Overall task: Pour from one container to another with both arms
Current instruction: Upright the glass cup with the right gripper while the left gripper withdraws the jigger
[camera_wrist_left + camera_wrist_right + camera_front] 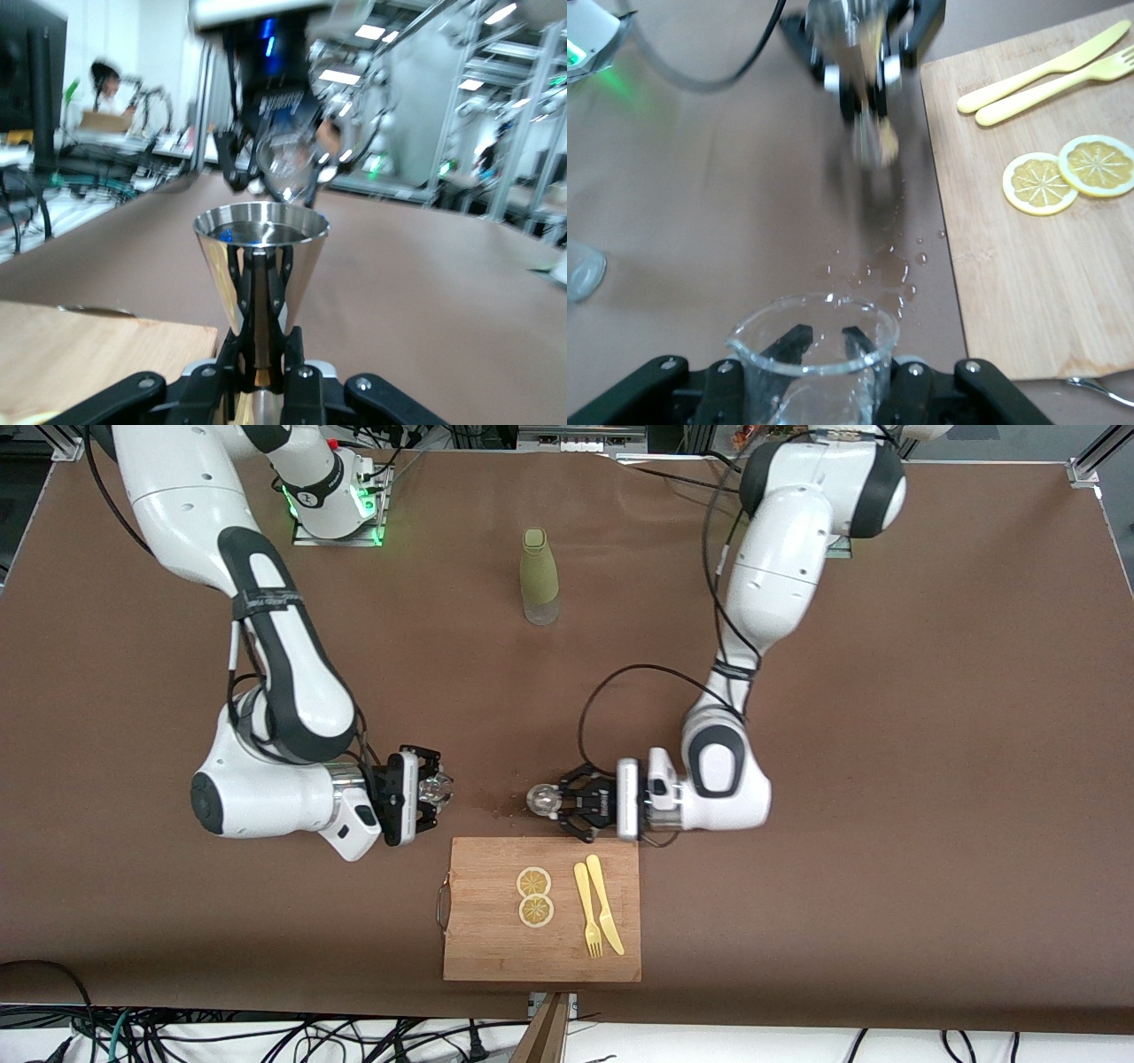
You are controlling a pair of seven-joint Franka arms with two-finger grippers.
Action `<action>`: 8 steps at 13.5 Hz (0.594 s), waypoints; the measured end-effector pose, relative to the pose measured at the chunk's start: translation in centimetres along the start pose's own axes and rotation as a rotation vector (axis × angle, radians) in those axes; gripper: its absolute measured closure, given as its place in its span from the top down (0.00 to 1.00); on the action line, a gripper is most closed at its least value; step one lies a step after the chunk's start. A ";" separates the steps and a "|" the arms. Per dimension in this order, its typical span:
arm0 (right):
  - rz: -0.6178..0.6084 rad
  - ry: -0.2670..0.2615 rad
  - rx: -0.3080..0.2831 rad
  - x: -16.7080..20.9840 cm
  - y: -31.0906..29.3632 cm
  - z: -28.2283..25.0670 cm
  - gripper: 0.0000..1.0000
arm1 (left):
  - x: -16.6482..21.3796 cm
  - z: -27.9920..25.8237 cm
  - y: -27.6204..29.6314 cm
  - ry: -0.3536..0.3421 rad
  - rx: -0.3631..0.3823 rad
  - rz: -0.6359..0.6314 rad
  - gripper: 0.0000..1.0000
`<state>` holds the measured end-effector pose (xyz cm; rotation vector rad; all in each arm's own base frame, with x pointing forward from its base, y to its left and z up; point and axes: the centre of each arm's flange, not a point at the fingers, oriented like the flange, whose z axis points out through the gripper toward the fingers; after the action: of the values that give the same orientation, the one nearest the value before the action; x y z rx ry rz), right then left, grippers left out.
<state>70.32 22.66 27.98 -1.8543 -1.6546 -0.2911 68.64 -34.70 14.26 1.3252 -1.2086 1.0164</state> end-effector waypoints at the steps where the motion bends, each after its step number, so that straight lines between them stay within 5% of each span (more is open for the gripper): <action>1: -0.024 0.019 0.003 -1.3 0.5 -0.2 0.26 | -0.7 -3.0 -0.4 0.003 -0.039 0.028 0.22; 8: -0.175 0.130 0.005 -11.2 2.2 -1.2 0.26 | -5.2 -23.3 1.1 -0.042 -0.325 0.095 0.22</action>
<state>70.61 12.83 22.15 -1.6529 -1.7270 -0.4713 68.01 -10.92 11.96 1.0470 -1.4127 0.8187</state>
